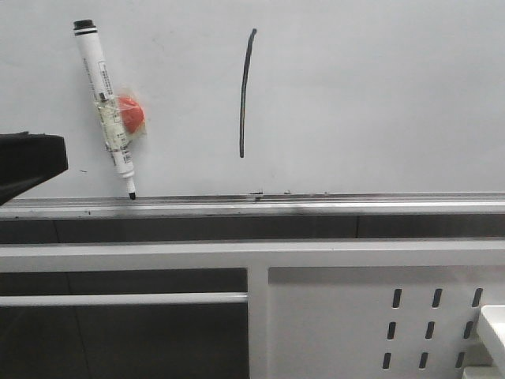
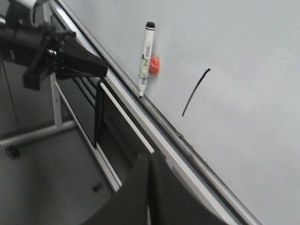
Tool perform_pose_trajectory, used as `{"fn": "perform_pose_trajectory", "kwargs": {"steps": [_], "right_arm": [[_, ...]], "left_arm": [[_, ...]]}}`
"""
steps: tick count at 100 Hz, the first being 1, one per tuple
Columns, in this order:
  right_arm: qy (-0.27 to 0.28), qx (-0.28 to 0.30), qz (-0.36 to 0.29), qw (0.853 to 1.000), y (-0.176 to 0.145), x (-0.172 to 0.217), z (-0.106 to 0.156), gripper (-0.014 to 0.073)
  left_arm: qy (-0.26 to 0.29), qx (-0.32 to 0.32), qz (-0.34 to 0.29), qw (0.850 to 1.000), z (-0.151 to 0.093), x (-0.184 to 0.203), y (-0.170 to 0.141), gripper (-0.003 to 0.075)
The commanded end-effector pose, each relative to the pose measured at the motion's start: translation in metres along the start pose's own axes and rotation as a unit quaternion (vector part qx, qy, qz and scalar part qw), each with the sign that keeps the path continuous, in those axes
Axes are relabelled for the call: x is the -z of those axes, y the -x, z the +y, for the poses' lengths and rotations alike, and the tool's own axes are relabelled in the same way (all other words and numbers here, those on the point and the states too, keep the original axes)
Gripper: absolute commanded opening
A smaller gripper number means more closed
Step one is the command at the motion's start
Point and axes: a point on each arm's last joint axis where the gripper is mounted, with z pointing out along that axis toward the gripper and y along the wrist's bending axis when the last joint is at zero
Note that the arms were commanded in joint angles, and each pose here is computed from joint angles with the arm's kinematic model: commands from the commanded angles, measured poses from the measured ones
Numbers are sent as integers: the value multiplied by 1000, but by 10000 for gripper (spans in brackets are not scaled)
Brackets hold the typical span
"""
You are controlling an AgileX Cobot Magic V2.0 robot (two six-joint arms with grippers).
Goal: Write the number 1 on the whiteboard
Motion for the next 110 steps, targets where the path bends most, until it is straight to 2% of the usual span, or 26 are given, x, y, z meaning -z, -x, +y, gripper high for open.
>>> {"fn": "perform_pose_trajectory", "kwargs": {"steps": [1, 17, 28, 40, 51, 68, 74, 86, 92, 98, 110], "right_arm": [[-44, -47, -101, 993, -11, 5, -1, -69], [-97, -54, -139, 984, -70, -2, 3, -69], [-106, -59, -120, 985, -104, -11, 8, -69], [-104, -64, -95, 988, -123, -16, 11, -69], [-81, -66, -58, 993, -129, -18, 16, -69], [-73, -67, -44, 994, -131, -18, 18, -69], [-73, -67, -44, 994, -131, -18, 18, -69], [-73, -67, -44, 994, -131, -18, 18, -69], [-73, -67, -44, 994, -131, -18, 18, -69], [-73, -67, -44, 994, -131, -18, 18, -69], [-73, -67, -44, 994, -131, -18, 18, -69]], "left_arm": [[-13, 6, -123, 992, -3, 1, 25, -20], [-13, -5, -122, 992, -3, 1, 25, -20], [-19, -8, -123, 992, -4, 1, 25, -20], [-49, -18, -125, 991, -10, 0, 26, -20], [-61, -22, -120, 991, -13, -7, 29, -20], [-85, -45, -52, 994, -22, -33, 35, -20], [-108, -58, -43, 991, -29, -42, 42, -20], [-147, -42, -10, 988, -39, -53, 60, -20], [-162, -61, 9, 985, -44, -52, 72, -20], [-158, -73, 18, 985, -45, -49, 84, -20], [-105, -85, 49, 990, -37, -36, 106, -20]]}}
